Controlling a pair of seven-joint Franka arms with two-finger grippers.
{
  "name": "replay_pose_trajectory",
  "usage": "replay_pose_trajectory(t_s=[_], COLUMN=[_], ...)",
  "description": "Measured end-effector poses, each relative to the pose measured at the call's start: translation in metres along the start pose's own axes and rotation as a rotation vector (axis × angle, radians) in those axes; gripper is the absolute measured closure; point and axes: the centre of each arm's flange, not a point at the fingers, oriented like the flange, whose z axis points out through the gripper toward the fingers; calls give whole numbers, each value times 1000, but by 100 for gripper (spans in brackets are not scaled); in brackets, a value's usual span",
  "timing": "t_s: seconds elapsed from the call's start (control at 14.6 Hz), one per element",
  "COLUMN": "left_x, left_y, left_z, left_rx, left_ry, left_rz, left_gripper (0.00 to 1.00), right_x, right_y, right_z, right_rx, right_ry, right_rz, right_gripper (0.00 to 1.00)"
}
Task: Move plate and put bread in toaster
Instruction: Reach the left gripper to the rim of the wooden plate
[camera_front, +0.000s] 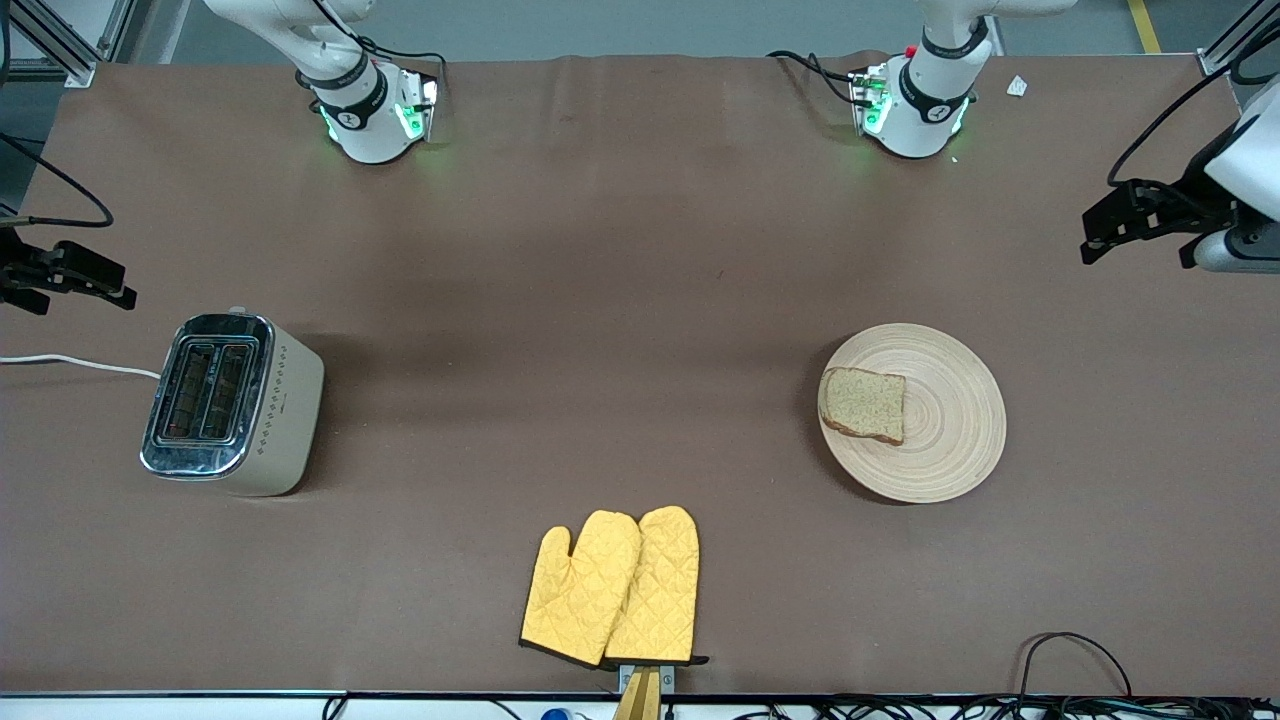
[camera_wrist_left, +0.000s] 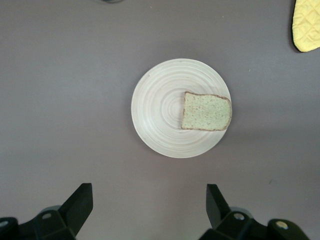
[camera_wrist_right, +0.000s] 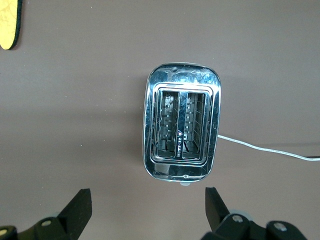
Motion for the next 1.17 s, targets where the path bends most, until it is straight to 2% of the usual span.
replay_pose_trajectory(t_s=[0.27, 0.48, 0.62, 0.75, 0.89, 1.03, 1.17], left_x=[2, 12, 21, 34, 48, 60, 70], left_y=[-5, -24, -53, -84, -112, -125, -132], left_z=[1, 23, 50, 93, 155, 222, 282], left_rx=[27, 17, -69, -194, -293, -344, -427], left_ry=[-2, -45, -91, -152, -229, -318, -360], left_rz=[11, -35, -93, -117, -117, -111, -141], left_gripper=[0, 0, 0, 0, 0, 0, 0], right_x=[0, 0, 0, 0, -1, -1, -1], right_y=[0, 1, 1, 2, 3, 3, 3], right_z=[0, 0, 0, 0, 0, 1, 1], right_rx=[0, 0, 0, 0, 0, 1, 1], right_ry=[0, 0, -1, -1, -2, -6, -8], right_rz=[1, 2, 3, 4, 5, 5, 5], right_gripper=[0, 0, 0, 0, 0, 0, 0])
